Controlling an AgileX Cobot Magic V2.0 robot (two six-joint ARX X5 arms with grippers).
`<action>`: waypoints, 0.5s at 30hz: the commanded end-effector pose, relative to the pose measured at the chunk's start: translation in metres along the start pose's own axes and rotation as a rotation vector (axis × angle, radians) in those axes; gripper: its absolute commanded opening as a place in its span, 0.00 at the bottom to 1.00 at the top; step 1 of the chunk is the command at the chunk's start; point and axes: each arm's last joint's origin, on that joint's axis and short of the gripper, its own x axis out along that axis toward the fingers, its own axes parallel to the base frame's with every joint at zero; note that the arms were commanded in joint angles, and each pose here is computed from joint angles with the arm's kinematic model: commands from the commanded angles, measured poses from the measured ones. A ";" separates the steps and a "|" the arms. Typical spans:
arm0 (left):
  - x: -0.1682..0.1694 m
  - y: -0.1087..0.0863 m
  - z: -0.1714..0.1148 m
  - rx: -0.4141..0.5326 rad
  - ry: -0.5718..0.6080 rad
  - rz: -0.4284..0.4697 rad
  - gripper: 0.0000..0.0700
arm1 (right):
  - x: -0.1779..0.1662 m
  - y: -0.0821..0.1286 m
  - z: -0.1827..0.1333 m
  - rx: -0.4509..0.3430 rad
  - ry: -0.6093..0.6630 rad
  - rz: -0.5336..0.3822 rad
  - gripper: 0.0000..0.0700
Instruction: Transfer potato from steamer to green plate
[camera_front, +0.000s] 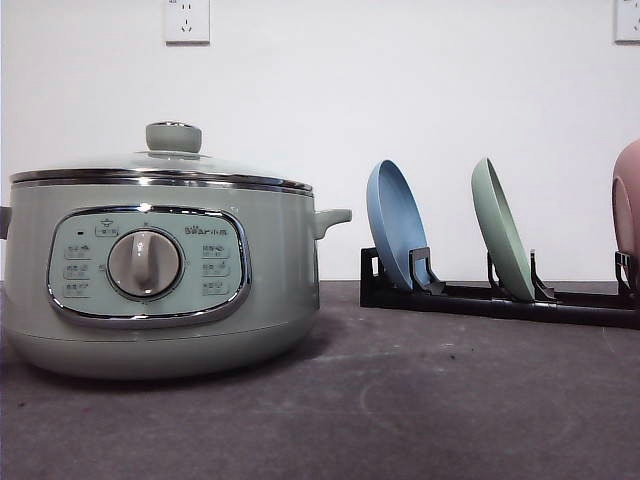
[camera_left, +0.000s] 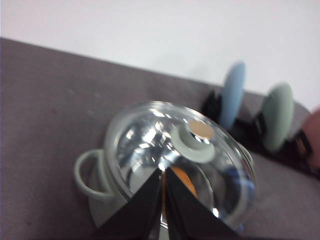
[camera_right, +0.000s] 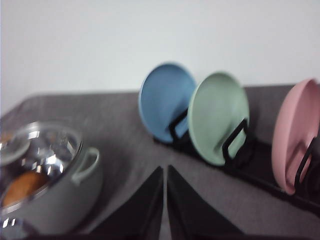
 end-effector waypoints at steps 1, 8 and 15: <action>-0.001 -0.003 0.009 0.065 0.020 -0.032 0.00 | 0.002 0.001 0.008 -0.061 0.033 0.013 0.00; 0.002 -0.014 0.028 0.120 0.153 -0.158 0.00 | 0.013 0.004 0.020 -0.085 0.204 0.093 0.00; 0.001 -0.024 0.036 0.172 0.243 -0.223 0.00 | 0.022 0.009 0.021 -0.099 0.345 0.157 0.00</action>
